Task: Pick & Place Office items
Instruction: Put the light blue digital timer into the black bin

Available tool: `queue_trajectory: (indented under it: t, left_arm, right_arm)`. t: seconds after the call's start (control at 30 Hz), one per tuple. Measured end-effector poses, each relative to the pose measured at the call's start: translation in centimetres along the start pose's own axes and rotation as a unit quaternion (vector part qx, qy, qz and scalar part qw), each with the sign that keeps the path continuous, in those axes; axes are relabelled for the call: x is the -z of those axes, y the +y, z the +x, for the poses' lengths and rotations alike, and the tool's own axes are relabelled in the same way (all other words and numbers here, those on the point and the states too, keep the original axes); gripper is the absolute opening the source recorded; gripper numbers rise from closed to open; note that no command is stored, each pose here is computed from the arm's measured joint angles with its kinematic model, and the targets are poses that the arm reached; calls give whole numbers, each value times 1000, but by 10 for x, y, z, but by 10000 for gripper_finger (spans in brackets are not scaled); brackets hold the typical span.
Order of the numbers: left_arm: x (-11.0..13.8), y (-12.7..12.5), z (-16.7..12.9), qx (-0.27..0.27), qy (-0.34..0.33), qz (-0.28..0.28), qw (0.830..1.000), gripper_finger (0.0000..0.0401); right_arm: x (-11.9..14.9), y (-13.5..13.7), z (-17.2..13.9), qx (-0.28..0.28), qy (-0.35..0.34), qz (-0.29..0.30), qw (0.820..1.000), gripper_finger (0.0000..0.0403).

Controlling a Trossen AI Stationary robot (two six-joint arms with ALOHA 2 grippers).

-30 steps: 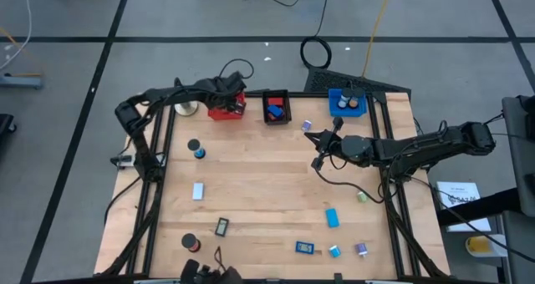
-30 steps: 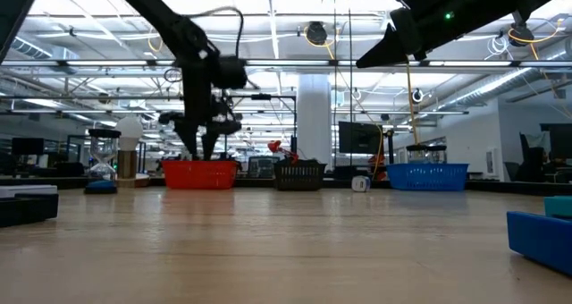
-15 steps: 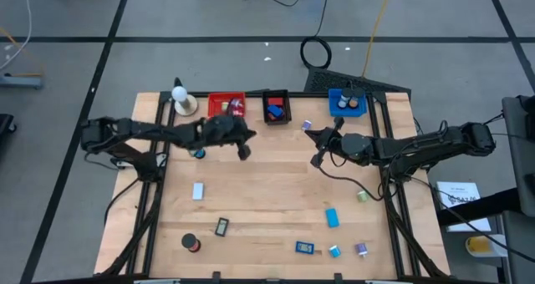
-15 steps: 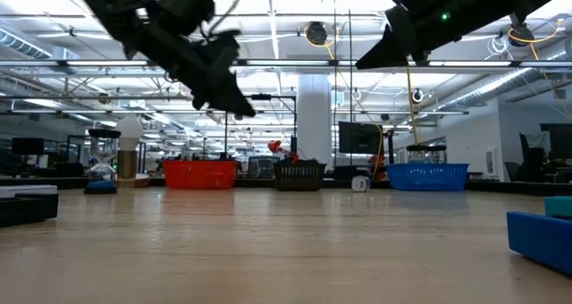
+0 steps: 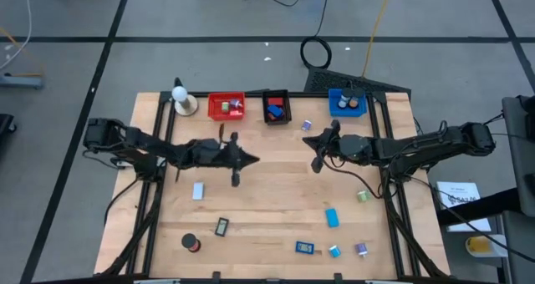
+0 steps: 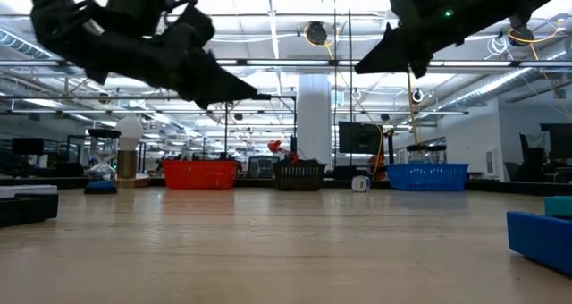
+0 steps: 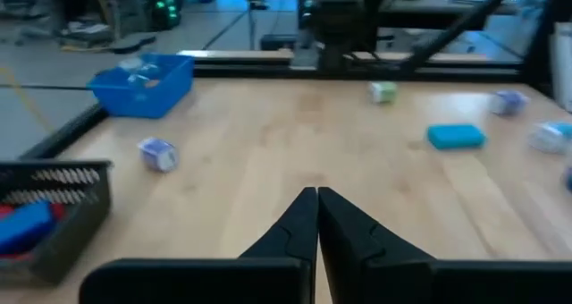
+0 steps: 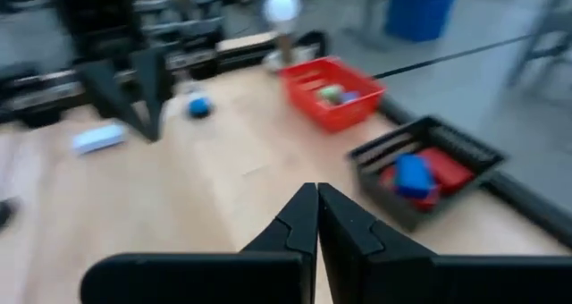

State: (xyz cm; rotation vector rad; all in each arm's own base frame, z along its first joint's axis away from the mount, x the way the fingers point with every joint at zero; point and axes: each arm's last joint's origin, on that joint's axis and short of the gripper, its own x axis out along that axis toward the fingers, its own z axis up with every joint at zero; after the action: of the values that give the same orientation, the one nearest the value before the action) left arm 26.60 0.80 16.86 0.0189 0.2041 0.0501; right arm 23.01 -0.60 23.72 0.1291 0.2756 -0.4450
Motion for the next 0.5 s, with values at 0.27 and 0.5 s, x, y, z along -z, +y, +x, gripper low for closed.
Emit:
queue_trajectory:
  t: [0.27,0.5]
  left_arm:
    - [13,-12,-10,33,-1,4,999,5]
    - [14,-12,-10,33,4,3,999,22]
  right_arm:
    - [15,13,-11,-20,113,14,993,1]
    - [2,36,-37,-2,175,36,984,0]
